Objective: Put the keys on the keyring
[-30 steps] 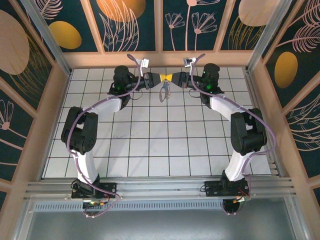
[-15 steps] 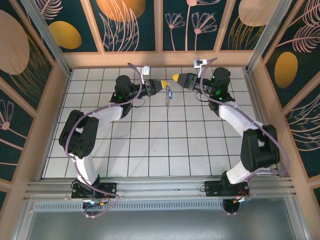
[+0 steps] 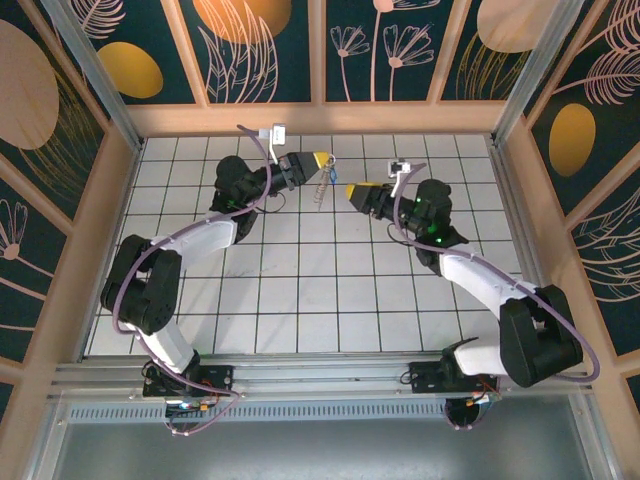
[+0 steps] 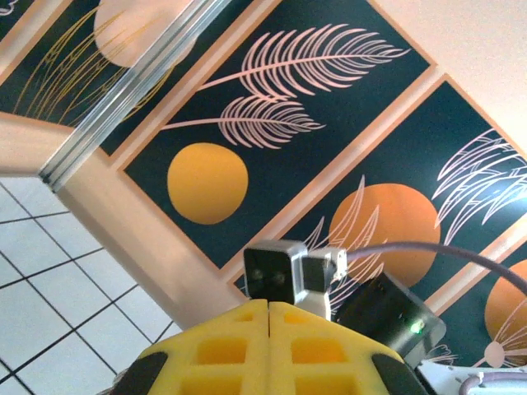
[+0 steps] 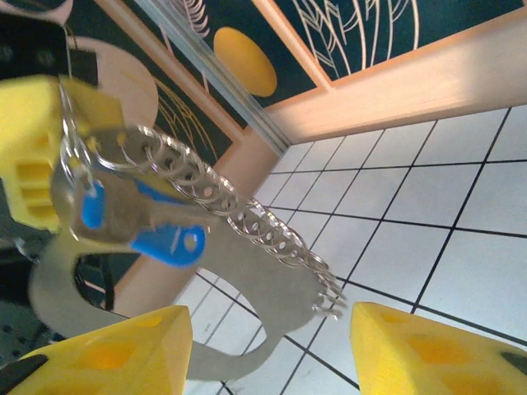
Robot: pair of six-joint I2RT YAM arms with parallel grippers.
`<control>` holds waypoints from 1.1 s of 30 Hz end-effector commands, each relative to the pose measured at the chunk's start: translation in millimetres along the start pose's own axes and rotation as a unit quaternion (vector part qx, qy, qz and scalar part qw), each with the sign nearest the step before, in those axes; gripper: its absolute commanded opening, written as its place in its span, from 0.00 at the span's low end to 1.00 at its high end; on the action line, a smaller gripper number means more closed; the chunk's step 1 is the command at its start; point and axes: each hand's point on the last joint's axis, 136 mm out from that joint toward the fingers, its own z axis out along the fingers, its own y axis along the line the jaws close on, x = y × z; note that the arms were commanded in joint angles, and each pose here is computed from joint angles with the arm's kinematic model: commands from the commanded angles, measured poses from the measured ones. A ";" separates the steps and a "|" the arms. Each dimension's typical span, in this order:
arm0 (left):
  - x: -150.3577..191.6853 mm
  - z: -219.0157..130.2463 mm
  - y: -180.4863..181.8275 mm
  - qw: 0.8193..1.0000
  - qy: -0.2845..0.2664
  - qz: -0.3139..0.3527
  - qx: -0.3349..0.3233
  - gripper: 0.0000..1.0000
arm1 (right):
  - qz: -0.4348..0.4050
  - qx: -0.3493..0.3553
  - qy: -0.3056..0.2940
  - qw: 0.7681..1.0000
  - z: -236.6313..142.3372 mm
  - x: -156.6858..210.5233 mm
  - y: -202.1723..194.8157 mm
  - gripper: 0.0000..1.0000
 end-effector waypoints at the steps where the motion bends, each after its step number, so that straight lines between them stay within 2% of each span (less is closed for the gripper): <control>1: -10.7 -2.6 -27.1 0.999 -0.021 0.024 0.026 0.00 | -0.063 0.014 -0.028 0.997 0.6 -7.1 15.4 0.55; 6: -10.2 -2.4 -31.2 0.999 -0.020 0.025 0.028 0.00 | -0.081 0.018 -0.026 0.996 9.3 -3.0 24.3 0.56; 25: -7.1 1.3 -35.2 0.999 -0.017 0.027 0.031 0.00 | -0.109 0.012 -0.048 0.993 18.7 -30.8 42.5 0.56; 33: -5.4 2.5 -36.7 0.999 -0.015 0.028 0.031 0.00 | -0.121 0.015 -0.044 0.992 25.6 -36.6 43.0 0.52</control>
